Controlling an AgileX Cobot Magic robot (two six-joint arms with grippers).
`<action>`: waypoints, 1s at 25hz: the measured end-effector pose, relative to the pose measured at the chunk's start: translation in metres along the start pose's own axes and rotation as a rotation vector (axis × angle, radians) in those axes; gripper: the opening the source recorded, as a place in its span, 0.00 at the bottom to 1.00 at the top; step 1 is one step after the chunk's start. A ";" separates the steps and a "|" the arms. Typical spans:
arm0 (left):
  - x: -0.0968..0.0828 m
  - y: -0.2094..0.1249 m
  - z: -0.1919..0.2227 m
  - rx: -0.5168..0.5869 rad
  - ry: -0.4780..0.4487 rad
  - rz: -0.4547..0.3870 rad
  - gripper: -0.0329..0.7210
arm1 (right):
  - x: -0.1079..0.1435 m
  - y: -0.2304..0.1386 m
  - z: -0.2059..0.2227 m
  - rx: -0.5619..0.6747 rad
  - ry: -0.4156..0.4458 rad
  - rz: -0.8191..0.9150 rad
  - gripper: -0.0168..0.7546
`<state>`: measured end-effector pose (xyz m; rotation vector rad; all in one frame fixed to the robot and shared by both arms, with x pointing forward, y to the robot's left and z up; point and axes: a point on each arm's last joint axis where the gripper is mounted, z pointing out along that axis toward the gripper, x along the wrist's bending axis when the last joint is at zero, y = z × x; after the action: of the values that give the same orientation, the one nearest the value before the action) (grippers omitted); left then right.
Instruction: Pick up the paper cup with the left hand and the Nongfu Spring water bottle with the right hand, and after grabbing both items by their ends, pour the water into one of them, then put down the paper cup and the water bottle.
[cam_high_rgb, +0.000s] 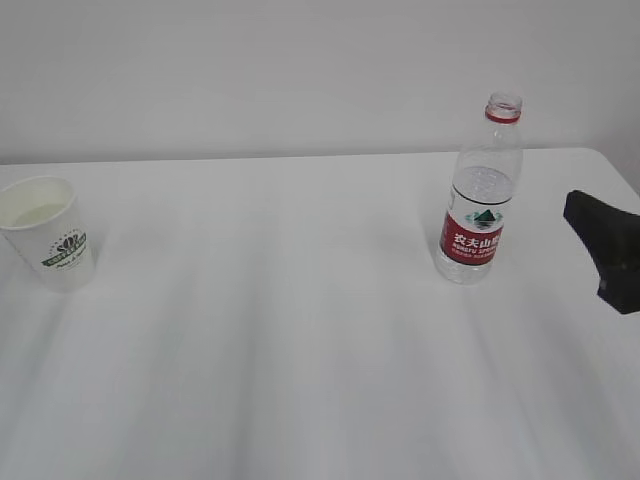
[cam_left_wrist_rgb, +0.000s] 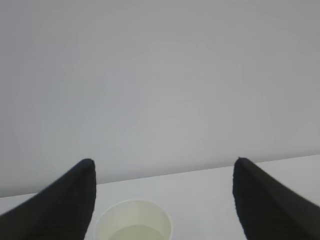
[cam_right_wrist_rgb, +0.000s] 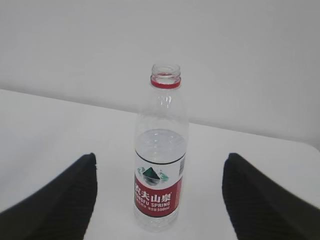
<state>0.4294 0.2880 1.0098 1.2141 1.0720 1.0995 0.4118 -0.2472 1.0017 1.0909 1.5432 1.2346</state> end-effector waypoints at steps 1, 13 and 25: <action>0.000 0.003 -0.003 0.002 0.002 0.006 0.86 | -0.001 0.002 -0.001 -0.007 -0.003 0.002 0.79; -0.004 0.065 -0.036 -0.024 0.043 0.087 0.85 | -0.006 0.018 -0.028 -0.051 -0.024 0.007 0.79; -0.007 0.101 -0.082 0.002 0.108 0.057 0.83 | -0.005 0.034 -0.050 -0.060 0.026 -0.036 0.79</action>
<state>0.3421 0.2968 1.1064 1.2042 1.1263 1.2200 0.3690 -0.2590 1.0431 1.0081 1.5295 1.2667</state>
